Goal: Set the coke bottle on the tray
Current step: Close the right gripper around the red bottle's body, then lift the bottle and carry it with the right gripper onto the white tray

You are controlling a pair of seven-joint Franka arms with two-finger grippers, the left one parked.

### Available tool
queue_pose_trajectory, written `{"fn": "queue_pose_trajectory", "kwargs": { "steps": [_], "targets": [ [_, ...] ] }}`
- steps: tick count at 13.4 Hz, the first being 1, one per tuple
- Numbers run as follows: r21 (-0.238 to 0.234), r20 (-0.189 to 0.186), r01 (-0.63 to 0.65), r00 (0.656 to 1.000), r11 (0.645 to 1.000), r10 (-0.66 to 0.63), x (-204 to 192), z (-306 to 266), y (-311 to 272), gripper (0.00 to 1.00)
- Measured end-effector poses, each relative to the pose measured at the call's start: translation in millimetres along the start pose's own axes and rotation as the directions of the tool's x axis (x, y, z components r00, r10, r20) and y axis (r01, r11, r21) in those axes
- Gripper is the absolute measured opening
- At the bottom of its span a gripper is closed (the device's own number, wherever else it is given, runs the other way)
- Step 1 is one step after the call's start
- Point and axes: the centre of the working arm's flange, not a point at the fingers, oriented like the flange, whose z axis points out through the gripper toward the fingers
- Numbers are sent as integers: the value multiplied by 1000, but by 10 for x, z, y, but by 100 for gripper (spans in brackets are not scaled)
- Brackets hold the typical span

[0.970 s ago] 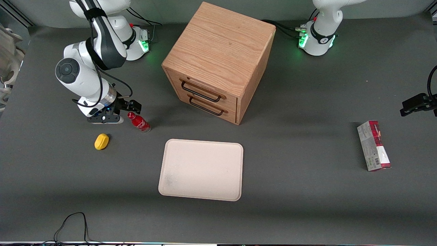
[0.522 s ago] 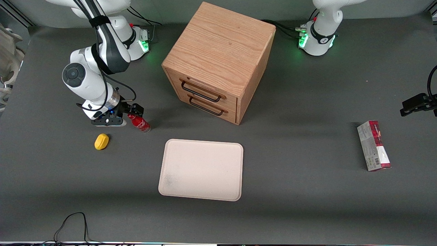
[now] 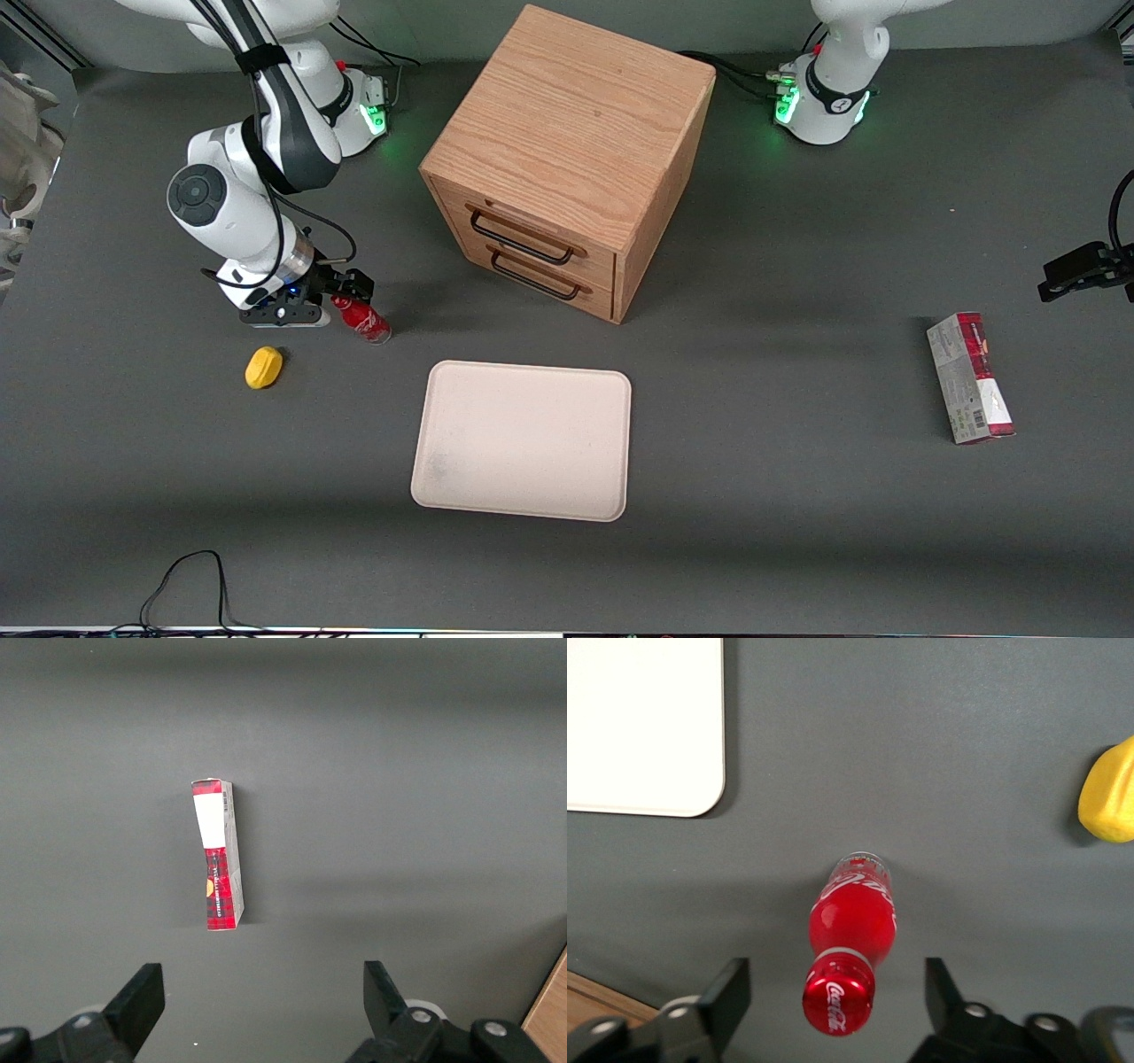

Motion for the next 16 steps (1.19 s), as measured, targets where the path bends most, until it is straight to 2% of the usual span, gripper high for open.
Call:
{"fn": "queue_pose_trajectory", "kwargs": {
  "steps": [4, 5, 11, 13, 16],
  "targets": [
    [-1, 0, 0, 1000, 1000, 0, 2, 2, 3, 34],
    [-1, -1, -1, 1000, 1000, 1, 4, 0, 8, 31],
    [-2, 7, -1, 1000, 1000, 1, 14, -48, 6, 31],
    [-8, 42, 2, 999, 1000, -2, 76, -273, -29, 31],
    [-11, 84, 2, 996, 1000, -1, 278, -1017, -76, 31]
  ]
}}
